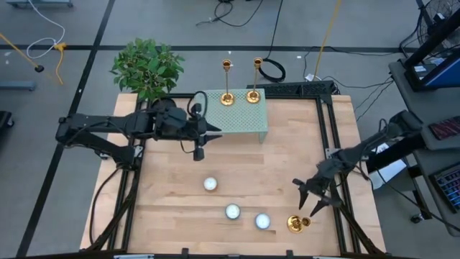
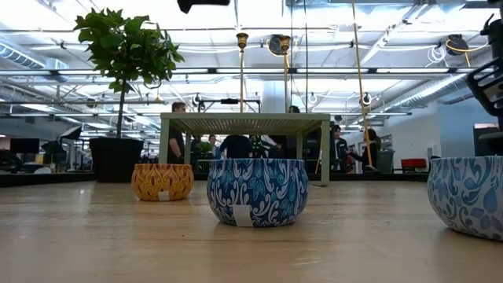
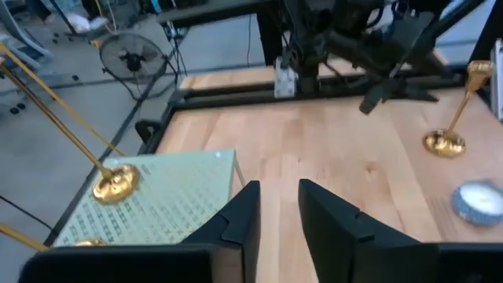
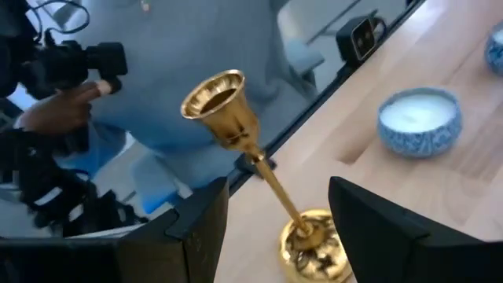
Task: Pick & Place candle stick holders
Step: Put the gold candle holder on the shelf
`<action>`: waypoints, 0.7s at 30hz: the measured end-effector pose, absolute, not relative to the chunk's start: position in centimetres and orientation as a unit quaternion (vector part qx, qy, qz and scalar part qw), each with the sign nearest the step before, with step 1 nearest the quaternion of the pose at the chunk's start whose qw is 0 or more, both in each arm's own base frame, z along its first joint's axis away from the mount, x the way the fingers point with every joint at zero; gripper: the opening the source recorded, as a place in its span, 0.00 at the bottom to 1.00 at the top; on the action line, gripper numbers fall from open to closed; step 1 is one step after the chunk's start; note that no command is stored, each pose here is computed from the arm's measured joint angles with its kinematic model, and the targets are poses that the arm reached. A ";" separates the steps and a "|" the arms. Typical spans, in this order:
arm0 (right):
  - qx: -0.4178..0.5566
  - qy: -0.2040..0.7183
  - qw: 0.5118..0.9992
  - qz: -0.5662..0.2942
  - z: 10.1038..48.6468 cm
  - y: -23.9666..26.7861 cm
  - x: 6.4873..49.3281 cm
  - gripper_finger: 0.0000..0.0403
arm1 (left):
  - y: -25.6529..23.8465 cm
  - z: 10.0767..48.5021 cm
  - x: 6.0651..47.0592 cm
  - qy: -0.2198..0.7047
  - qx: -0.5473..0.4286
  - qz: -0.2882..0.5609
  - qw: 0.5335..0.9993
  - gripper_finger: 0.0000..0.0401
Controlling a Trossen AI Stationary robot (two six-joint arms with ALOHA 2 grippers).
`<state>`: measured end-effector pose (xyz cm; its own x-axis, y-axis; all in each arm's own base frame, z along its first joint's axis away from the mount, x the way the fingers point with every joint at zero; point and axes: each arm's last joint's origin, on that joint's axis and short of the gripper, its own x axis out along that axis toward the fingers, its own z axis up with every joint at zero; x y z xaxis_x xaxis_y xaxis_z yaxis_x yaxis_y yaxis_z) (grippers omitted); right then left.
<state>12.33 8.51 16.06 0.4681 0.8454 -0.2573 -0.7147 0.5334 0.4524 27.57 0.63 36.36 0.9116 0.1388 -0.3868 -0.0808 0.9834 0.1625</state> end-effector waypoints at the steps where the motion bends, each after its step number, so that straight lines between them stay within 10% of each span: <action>1: 0.141 0.224 0.848 0.459 15.8 8.6 12.3 0.53 | 0.6 36.2 27.6 0.207 0.072 0.056 0.974 0.27; 11: 0.101 0.202 0.854 0.469 14.9 10.1 12.0 0.53 | 0.8 35.4 28.7 0.217 0.080 0.072 0.970 0.52; 21: 0.059 0.171 0.862 0.474 14.1 11.6 12.4 0.50 | 0.8 35.4 28.7 0.217 0.077 0.073 0.970 0.49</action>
<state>12.45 11.60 14.09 0.4919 0.8373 -0.2387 -0.7973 0.5433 0.2628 28.73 0.76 35.35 0.8949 0.1745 -0.4108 -0.1074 0.9776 0.1813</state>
